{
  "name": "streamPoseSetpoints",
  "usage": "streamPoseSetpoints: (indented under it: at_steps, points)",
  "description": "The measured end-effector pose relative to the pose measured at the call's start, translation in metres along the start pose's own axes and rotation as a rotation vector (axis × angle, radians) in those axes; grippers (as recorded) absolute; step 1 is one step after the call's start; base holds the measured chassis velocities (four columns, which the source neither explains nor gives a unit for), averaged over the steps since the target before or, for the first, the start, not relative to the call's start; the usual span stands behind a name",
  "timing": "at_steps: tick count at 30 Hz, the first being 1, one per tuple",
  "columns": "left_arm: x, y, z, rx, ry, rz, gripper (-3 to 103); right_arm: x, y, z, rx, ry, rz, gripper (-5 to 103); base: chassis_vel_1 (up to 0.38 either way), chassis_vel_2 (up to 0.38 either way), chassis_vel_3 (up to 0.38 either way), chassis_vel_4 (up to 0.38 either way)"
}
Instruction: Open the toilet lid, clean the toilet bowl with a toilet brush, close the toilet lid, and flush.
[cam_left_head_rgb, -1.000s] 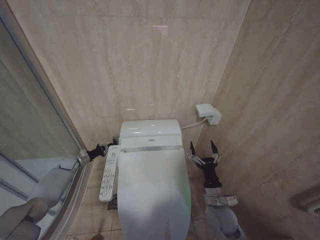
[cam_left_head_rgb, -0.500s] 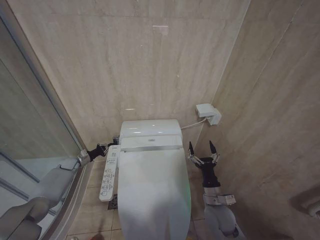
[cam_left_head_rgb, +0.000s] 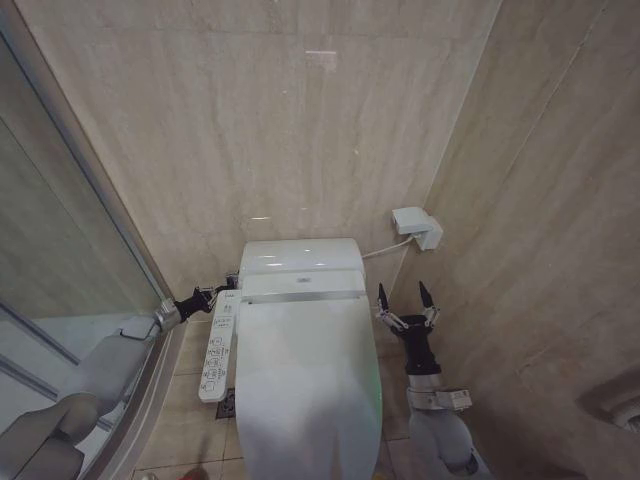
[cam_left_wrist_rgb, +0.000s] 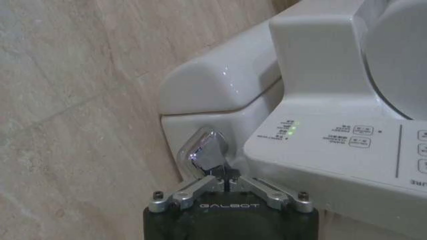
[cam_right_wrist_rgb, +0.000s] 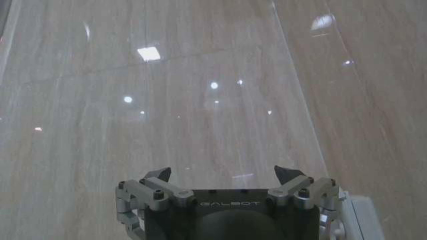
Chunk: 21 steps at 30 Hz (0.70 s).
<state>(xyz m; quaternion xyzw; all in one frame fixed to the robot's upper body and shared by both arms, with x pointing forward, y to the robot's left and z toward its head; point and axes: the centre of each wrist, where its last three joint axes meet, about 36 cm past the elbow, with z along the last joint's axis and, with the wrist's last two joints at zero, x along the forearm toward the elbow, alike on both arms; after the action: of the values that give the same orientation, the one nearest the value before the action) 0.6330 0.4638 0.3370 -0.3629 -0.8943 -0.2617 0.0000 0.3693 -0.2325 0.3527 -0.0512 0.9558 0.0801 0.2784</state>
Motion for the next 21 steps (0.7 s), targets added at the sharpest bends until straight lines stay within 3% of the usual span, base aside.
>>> streamPoseSetpoints:
  at_steps: [21]
  points:
    - [0.0048, 0.0048, -0.0007, -0.005, 0.004, -0.011, 0, 0.0008, 0.0002, 0.0005, -0.001, 0.001, 0.003, 100, 0.000, 0.000, 0.000, 0.000]
